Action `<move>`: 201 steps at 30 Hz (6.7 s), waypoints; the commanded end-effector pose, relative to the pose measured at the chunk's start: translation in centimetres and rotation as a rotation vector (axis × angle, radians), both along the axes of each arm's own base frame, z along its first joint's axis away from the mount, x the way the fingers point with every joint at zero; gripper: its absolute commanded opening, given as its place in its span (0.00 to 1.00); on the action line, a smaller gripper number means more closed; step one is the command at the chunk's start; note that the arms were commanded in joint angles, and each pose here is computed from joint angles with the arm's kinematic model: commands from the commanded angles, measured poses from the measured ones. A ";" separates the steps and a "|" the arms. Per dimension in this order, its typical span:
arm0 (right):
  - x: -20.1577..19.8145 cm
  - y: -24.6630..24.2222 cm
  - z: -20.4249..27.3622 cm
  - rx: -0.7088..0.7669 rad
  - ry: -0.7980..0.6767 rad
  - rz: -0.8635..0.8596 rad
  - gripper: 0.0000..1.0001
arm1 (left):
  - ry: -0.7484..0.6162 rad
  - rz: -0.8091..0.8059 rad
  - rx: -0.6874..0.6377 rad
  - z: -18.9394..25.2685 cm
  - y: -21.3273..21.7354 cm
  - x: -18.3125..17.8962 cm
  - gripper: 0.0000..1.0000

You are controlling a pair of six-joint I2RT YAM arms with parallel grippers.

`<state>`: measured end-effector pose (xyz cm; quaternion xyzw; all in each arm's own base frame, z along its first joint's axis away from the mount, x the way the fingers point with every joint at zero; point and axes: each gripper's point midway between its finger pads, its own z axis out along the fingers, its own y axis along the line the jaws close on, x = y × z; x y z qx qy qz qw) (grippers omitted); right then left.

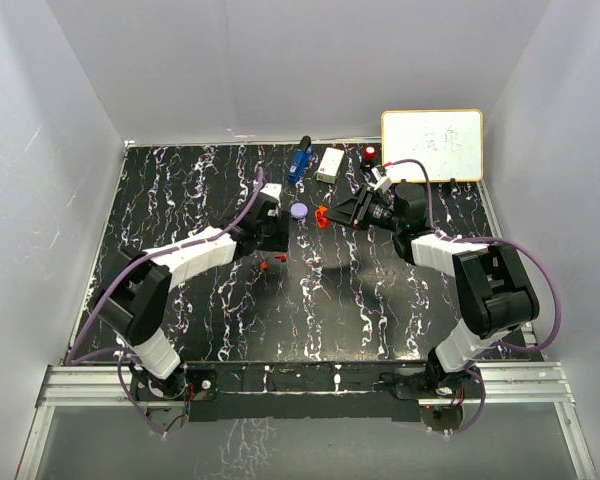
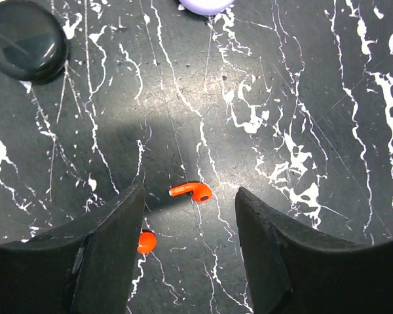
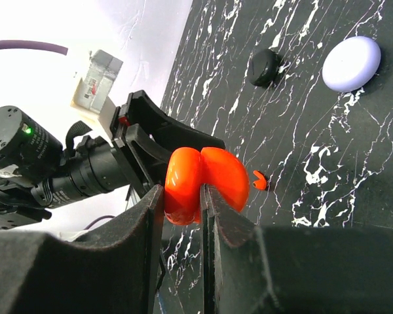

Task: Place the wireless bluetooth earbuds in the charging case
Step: Pick up the earbud from the center of the board, then place the earbud in the charging case.

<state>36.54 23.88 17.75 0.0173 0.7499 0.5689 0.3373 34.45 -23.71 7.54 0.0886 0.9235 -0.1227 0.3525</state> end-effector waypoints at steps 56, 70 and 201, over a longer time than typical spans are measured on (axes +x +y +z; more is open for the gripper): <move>1.0 -3.5 2.0 -0.024 -0.109 -0.055 0.00 | 0.015 -0.218 0.257 -4.6 -2.0 -0.4 0.42; 0.9 -3.5 2.0 -0.023 -0.108 -0.054 0.00 | 0.053 -0.186 0.263 -5.4 -1.8 -0.7 0.35; 1.6 -2.9 7.3 0.427 0.113 -0.059 0.00 | -0.980 -0.576 -0.787 20.9 -13.1 1.5 0.00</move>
